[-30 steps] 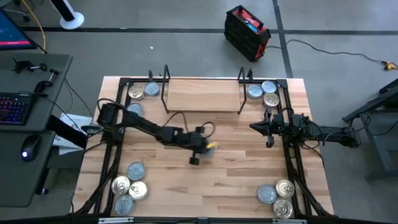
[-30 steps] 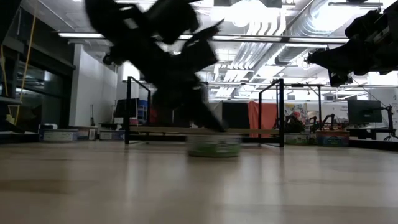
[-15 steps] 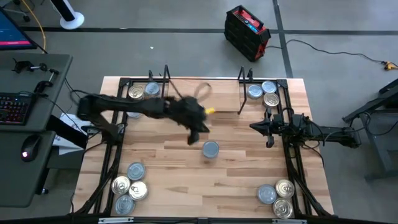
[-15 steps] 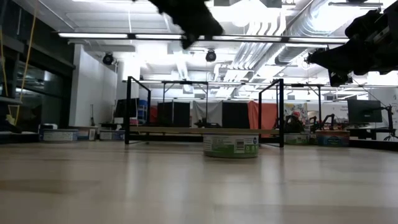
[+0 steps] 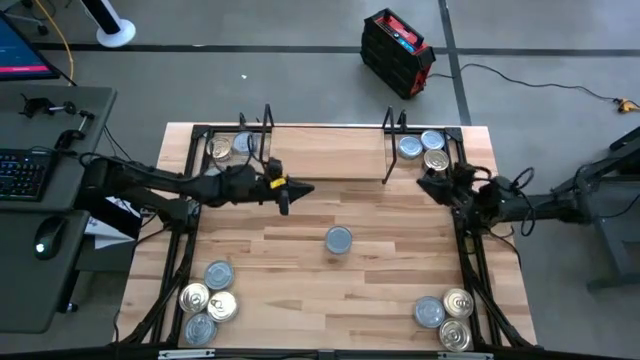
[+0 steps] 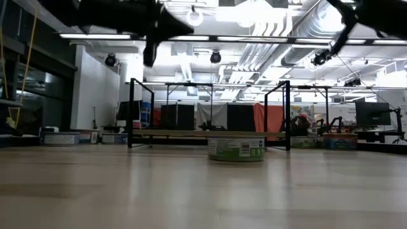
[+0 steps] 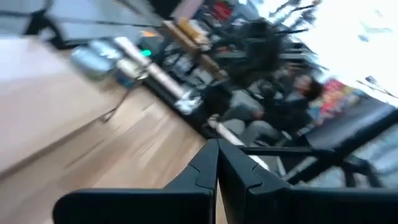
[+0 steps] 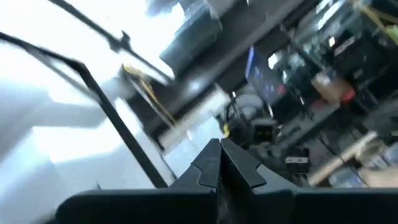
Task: Stack canned seafood by type on shelf
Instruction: Put the green tuna can on the shelf
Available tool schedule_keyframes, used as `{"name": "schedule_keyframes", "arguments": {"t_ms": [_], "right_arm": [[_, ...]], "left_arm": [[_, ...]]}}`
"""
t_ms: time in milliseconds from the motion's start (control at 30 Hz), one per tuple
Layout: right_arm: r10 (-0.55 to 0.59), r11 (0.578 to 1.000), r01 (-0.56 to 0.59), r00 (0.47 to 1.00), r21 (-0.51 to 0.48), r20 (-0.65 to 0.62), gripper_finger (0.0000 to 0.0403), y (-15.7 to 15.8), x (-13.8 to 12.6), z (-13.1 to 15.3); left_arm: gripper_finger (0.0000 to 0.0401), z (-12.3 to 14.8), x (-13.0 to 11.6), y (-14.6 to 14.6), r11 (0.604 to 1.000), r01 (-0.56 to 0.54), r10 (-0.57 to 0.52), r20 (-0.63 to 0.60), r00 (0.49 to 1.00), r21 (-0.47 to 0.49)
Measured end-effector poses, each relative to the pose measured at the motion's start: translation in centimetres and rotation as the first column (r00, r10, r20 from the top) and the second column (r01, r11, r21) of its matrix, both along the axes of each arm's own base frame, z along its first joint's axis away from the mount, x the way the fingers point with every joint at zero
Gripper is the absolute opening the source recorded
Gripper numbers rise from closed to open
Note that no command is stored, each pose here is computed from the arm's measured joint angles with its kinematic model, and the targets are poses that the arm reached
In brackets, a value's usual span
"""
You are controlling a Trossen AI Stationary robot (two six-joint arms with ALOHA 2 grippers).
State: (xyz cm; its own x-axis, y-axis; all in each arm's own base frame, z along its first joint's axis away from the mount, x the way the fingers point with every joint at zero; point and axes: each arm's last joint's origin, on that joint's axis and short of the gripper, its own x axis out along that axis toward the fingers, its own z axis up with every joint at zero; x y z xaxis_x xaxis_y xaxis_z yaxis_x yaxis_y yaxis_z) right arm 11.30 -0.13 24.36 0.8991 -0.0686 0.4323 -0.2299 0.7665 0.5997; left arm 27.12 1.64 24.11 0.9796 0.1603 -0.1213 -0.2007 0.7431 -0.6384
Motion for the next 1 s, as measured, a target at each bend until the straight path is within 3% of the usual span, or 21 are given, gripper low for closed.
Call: {"name": "schedule_keyframes", "arguments": {"t_ms": [100,167,233,300,400,533,833,1000], "right_arm": [[0.055,0.997,-0.066,0.977,-0.047,-0.208,0.0,0.8,3.5,1.8],[0.104,0.988,-0.138,0.92,-0.064,-0.378,0.0,1.4,6.2,2.2],[0.137,0.977,-0.203,0.817,-0.058,-0.56,0.0,1.9,8.5,2.0],[0.143,0.973,-0.231,0.67,-0.022,-0.729,0.0,2.2,10.4,1.2],[0.131,0.971,-0.238,0.456,0.022,-0.88,0.0,2.5,11.8,0.3],[0.098,0.974,-0.226,0.314,0.026,-0.944,0.0,3.3,12.6,0.5],[0.089,0.996,-0.033,0.18,0.085,-0.98,0.0,5.3,12.0,-2.1],[0.172,0.969,0.154,0.139,0.193,-0.975,0.0,5.9,11.5,-5.6]], "left_arm": [[0.0,-1.4,-0.4,-0.2,0.999,-0.022,0.021,-0.063,0.998,-0.024],[0.0,-1.5,-0.4,-0.3,1.0,-0.013,0.013,-0.089,0.996,-0.003],[0.0,-1.6,-0.4,-0.4,0.999,-0.002,0.007,-0.107,0.994,0.041],[0.0,-1.7,-0.4,-0.4,0.996,0.01,0.001,-0.118,0.993,0.092],[0.0,-1.8,-0.5,-0.5,0.983,0.048,-0.021,-0.152,0.988,0.176],[0.0,-2.2,-0.4,-1.0,0.954,0.123,-0.067,-0.207,0.976,0.272],[0.0,-5.1,0.8,-2.0,0.901,0.236,-0.111,-0.331,0.937,0.365],[0.0,-6.5,2.4,-2.2,0.847,0.296,-0.149,-0.337,0.93,0.441]]}}
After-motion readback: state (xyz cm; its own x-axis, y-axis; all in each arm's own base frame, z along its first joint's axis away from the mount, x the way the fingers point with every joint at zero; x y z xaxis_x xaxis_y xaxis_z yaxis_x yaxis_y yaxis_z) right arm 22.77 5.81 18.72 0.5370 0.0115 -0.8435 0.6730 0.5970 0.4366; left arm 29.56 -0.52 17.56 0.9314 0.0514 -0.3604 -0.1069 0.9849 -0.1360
